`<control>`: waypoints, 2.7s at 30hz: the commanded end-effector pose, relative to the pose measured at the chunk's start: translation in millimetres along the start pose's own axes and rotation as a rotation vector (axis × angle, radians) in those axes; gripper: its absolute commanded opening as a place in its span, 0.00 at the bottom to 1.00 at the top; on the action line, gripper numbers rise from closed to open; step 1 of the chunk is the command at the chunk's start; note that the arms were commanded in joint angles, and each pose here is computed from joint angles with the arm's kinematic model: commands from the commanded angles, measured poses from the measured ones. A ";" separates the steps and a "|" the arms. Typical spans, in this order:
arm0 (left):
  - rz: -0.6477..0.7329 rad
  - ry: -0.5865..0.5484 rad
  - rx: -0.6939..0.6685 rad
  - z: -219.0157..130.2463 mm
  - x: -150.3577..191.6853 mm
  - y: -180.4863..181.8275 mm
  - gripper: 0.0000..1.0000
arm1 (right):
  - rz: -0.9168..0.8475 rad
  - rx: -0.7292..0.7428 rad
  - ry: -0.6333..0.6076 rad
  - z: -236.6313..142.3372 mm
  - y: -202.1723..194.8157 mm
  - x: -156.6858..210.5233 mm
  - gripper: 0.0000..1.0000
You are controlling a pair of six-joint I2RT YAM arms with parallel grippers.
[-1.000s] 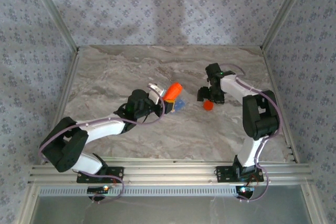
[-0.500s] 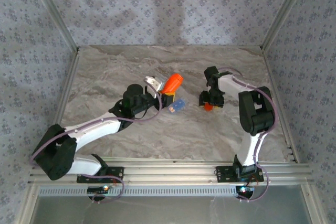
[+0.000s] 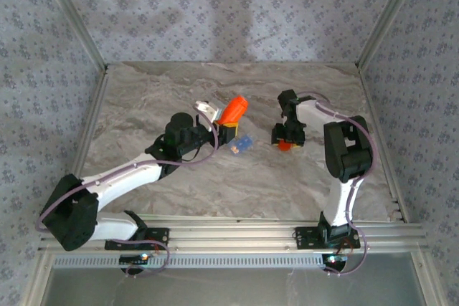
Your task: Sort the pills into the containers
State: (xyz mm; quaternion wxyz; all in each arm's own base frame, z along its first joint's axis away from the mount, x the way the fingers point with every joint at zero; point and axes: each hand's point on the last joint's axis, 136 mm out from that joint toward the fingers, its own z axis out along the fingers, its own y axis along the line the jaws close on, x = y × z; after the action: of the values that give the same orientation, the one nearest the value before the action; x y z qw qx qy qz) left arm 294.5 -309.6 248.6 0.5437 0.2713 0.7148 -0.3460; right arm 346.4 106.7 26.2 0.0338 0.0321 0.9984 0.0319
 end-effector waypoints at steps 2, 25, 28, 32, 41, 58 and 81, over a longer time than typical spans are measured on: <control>0.000 -0.081 0.000 -9.4 -33.1 -3.0 0.00 | -0.025 0.022 0.016 -2.3 -1.1 -2.0 0.64; -0.012 -0.091 -0.004 4.7 -37.7 3.8 0.00 | -0.052 -0.016 0.077 -8.8 4.9 2.7 0.43; -0.014 -0.103 0.000 7.1 -38.8 7.7 0.00 | -0.028 -0.055 0.053 -23.9 10.9 -3.9 0.43; -0.003 -0.119 0.020 11.3 -40.4 12.0 0.00 | 0.019 -0.160 -0.001 -56.9 25.0 -22.0 0.43; -0.008 -0.179 0.074 16.3 -62.3 24.0 0.00 | 0.054 -0.370 -0.135 -153.8 59.2 -71.4 0.43; -0.051 -0.178 0.186 26.8 -77.8 38.9 0.00 | 0.080 -0.745 -0.285 -269.5 78.4 -108.7 0.44; -0.075 -0.096 0.337 53.3 -45.9 54.7 0.00 | -0.130 -1.012 -0.234 -282.8 120.1 -103.0 0.42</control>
State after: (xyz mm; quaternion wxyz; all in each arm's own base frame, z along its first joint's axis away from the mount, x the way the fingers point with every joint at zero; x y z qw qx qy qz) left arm 378.7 -315.8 252.3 0.4958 0.2940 0.6622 -0.4788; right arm 439.9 188.4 317.8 0.1654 -0.0132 0.8607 0.4812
